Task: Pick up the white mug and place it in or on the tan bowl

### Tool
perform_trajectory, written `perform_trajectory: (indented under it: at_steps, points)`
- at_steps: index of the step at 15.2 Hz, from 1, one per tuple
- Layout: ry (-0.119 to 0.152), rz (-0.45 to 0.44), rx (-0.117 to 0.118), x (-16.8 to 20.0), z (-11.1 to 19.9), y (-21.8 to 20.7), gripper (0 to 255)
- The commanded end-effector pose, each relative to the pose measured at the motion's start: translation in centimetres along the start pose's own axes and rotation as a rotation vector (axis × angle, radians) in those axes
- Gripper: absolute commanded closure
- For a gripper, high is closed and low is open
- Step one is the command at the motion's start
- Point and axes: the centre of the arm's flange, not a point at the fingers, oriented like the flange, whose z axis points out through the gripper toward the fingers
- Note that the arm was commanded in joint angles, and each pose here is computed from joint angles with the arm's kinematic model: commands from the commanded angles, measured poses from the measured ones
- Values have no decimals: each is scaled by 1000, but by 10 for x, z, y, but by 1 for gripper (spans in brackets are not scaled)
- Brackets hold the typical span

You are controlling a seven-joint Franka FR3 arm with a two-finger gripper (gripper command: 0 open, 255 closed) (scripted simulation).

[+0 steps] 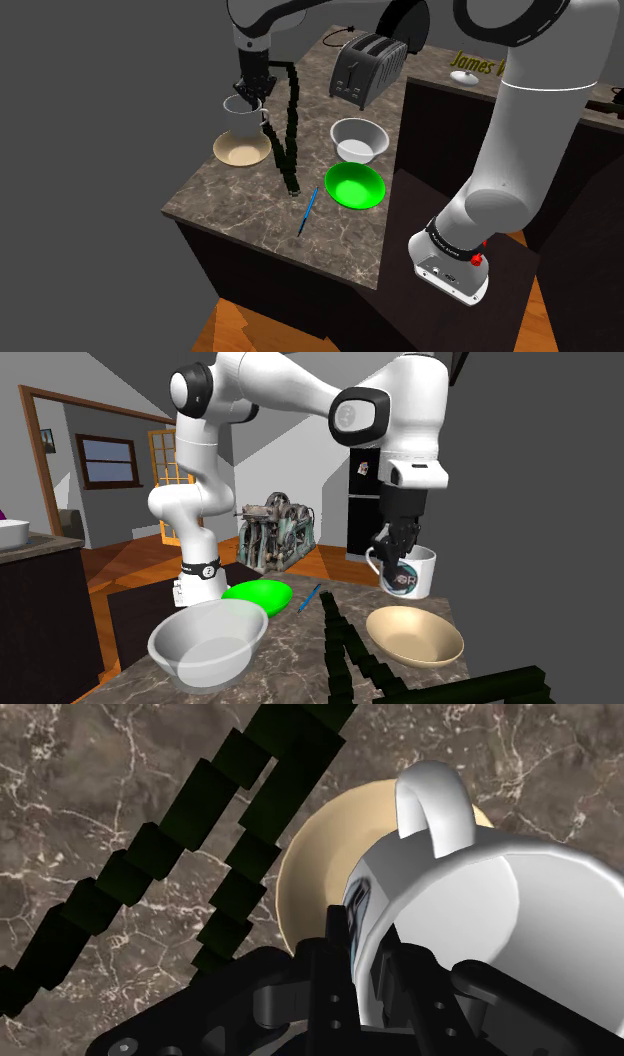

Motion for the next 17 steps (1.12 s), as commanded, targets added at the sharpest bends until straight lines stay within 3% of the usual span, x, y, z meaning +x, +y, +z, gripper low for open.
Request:
perform_trajectory:
  at_steps: [1,17]
  points:
    - [0,-1,0,6,8,2,255]
    - [0,-1,0,13,81,6,255]
